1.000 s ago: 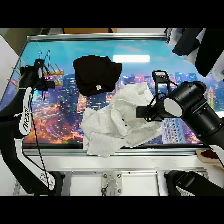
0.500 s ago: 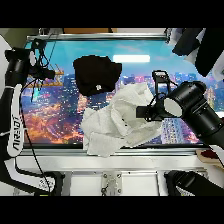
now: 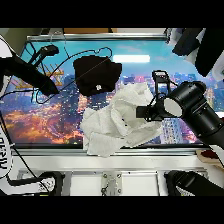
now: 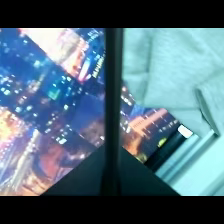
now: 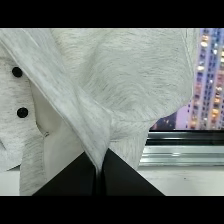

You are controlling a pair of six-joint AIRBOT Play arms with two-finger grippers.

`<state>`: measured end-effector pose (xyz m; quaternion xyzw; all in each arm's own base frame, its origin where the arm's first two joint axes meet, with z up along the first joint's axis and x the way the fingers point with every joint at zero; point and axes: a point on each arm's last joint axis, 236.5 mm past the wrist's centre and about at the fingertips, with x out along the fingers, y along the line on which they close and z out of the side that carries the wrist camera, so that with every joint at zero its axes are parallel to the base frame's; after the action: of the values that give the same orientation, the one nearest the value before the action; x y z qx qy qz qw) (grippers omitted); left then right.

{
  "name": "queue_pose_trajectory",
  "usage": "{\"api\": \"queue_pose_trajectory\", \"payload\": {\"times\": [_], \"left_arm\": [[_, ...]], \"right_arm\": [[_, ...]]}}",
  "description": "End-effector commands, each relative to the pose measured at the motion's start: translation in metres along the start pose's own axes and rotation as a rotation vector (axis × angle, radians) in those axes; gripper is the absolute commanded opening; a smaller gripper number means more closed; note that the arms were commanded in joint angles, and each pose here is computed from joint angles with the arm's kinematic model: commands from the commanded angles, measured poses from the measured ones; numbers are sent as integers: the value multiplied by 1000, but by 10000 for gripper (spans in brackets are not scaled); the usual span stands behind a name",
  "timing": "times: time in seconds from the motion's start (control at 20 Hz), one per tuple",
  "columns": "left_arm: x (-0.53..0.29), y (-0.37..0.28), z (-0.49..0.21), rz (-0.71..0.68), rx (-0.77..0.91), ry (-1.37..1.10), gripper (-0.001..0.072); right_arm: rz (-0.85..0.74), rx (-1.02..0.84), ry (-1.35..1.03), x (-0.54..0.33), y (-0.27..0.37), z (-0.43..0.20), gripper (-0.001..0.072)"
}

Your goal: Fold the clothes and pants, and hang the long-sleeved shirts on hangers.

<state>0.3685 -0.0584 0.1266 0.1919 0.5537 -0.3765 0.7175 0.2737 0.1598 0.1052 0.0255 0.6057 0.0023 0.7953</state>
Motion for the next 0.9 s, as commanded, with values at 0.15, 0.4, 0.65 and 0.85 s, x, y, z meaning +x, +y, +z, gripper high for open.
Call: {"api": "queue_pose_trajectory", "payload": {"times": [0.15, 0.4, 0.65, 0.85], "left_arm": [[10, -37, -61, -146, 408, 19, 14], [23, -59, -104, -177, 490, 4, 14], [62, -89, -99, -228, 510, -68, 15], [90, -109, -71, -308, 566, -108, 15]], "right_arm": [[0, -1, 1, 0, 0, 0, 18], [0, -1, 1, 0, 0, 0, 18], [0, -1, 1, 0, 0, 0, 18], [-1, -1, 2, 0, 0, 0, 18]]}}
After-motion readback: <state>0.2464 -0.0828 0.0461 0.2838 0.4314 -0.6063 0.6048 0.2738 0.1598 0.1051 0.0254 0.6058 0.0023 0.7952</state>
